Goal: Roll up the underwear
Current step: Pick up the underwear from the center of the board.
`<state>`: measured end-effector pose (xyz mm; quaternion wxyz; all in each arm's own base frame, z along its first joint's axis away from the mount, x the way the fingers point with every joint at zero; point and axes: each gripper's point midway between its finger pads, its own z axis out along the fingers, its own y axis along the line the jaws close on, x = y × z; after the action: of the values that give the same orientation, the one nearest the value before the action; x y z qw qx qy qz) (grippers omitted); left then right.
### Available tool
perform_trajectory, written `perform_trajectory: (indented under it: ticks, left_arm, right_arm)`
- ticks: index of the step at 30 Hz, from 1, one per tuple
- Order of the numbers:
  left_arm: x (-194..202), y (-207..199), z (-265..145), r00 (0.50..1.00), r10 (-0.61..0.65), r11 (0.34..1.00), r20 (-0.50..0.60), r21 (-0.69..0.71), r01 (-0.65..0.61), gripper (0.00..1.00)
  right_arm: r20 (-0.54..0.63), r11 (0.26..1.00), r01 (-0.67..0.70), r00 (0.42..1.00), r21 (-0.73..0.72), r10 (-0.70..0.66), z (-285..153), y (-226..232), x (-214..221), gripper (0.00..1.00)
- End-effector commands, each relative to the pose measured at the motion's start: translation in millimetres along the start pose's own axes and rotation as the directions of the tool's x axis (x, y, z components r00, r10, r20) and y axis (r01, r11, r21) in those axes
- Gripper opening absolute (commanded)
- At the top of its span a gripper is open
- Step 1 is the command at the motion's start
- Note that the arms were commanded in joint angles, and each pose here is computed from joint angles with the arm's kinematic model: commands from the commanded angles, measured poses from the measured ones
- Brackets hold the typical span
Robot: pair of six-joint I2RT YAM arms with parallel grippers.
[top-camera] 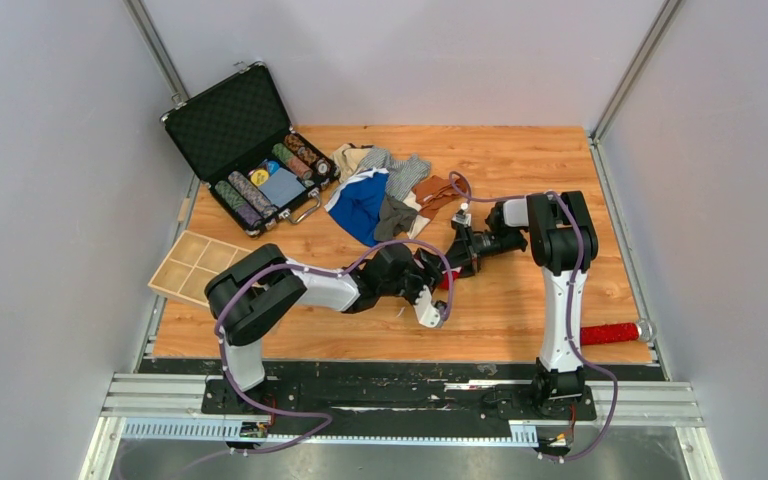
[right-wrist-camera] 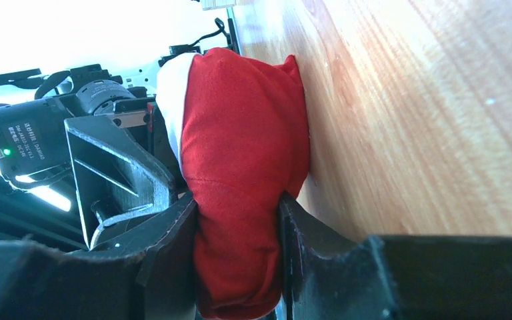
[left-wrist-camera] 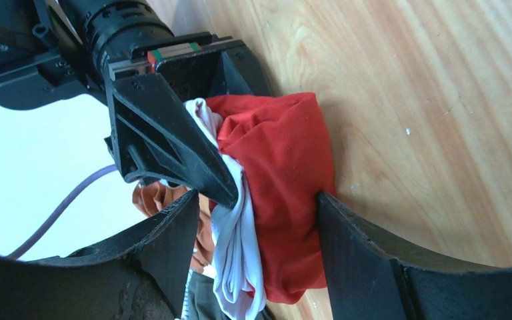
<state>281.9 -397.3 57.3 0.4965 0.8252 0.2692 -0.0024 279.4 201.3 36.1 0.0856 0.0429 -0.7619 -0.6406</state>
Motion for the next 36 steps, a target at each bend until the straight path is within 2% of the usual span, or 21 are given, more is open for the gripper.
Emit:
perform_trajectory:
  ticks: [1, 7, 9, 11, 12, 13, 14, 16, 17, 18, 19, 20, 24, 29, 33, 35, 36]
  left_arm:
    - [28.1, 20.6, -9.3, 0.991, -0.016, 0.995, -0.135, -0.104, 0.002, 0.72]
    - [37.0, 7.2, -9.5, 0.986, -0.038, 0.998, -0.161, -0.059, 0.029, 0.68]
    - [37.6, 1.4, -6.7, 0.986, -0.051, 0.998, -0.16, -0.039, 0.045, 0.63]
    - [40.9, -6.2, -3.9, 0.984, -0.057, 0.998, -0.17, -0.015, 0.055, 0.52]
    - [43.4, -11.2, -2.4, 0.982, -0.061, 0.998, -0.181, -0.001, 0.061, 0.38]
    - [44.9, -14.2, -1.7, 0.98, -0.066, 0.997, -0.188, 0.014, 0.07, 0.31]
    - [47.2, -18.4, -0.7, 0.978, -0.071, 0.997, -0.198, 0.027, 0.078, 0.19]
    - [49.4, -23.0, 1.3, 0.974, -0.083, 0.994, -0.211, 0.056, 0.097, 0.04]
    - [50.5, -28.7, 1.0, 0.971, -0.095, 0.991, -0.219, 0.076, 0.114, 0.01]
    - [52.0, -31.0, 0.7, 0.968, -0.1, 0.988, -0.229, 0.091, 0.123, 0.0]
    - [52.1, -32.0, 0.3, 0.967, -0.106, 0.987, -0.232, 0.096, 0.131, 0.0]
    - [51.3, -30.5, -1.4, 0.966, -0.11, 0.986, -0.233, 0.098, 0.136, 0.0]
    - [48.3, -8.3, -18.5, 0.957, -0.184, 0.977, -0.223, 0.065, 0.203, 0.0]
    - [19.0, 50.9, -66.6, 0.93, -0.34, 0.936, -0.136, 0.042, 0.349, 0.0]
    - [-8.9, 77.9, -117.6, 0.89, -0.445, 0.886, -0.101, 0.093, 0.454, 0.0]
    - [-14.9, 75.0, -141.2, 0.855, -0.497, 0.845, -0.145, 0.14, 0.515, 0.0]
    - [-14.9, 71.4, -156.6, 0.821, -0.538, 0.807, -0.191, 0.164, 0.568, 0.0]
  right_arm:
    - [-0.041, 0.952, -0.304, 0.952, -0.031, 0.303, 6.9, -35.6, 32.4, 0.07]
    - [-0.039, 0.95, -0.309, 0.951, -0.039, 0.308, 6.4, -33.7, 28.6, 0.07]
    - [-0.036, 0.951, -0.307, 0.952, -0.046, 0.305, 6.2, -33.0, 27.5, 0.07]
    - [-0.035, 0.949, -0.311, 0.95, -0.05, 0.309, 6.3, -32.3, 27.3, 0.07]
    - [-0.034, 0.949, -0.311, 0.95, -0.051, 0.31, 6.1, -32.0, 26.9, 0.09]
    - [-0.035, 0.948, -0.314, 0.949, -0.051, 0.312, 6.3, -31.8, 26.9, 0.11]
    - [-0.035, 0.948, -0.314, 0.949, -0.053, 0.312, 6.2, -31.4, 26.4, 0.14]
    - [-0.03, 0.947, -0.314, 0.949, -0.071, 0.313, 6.3, -28.3, 24.6, 0.21]
    - [-0.026, 0.946, -0.314, 0.949, -0.085, 0.313, 6.0, -25.3, 22.9, 0.27]
    - [-0.023, 0.946, -0.309, 0.951, -0.099, 0.308, 5.6, -22.6, 20.9, 0.42]
    - [-0.019, 0.949, -0.296, 0.955, -0.11, 0.296, 5.0, -18.6, 19.2, 0.84]
    - [-0.018, 0.954, -0.278, 0.96, -0.114, 0.278, 4.2, -14.5, 17.9, 0.98]
    - [0.008, 0.98, -0.17, 0.985, -0.099, 0.172, -7.2, 13.9, 6.3, 1.0]
    - [0.077, 0.999, 0.026, 0.997, -0.037, -0.023, -35.8, 58.9, -16.7, 1.0]
    - [0.096, 0.982, 0.164, 0.98, 0.094, -0.173, -58.5, 78.0, -28.2, 1.0]
    - [0.119, 0.955, 0.24, 0.958, 0.172, -0.262, -72.6, 89.0, -33.9, 1.0]
    - [0.124, 0.942, 0.269, 0.947, 0.199, -0.296, -75.9, 95.9, -33.9, 1.0]
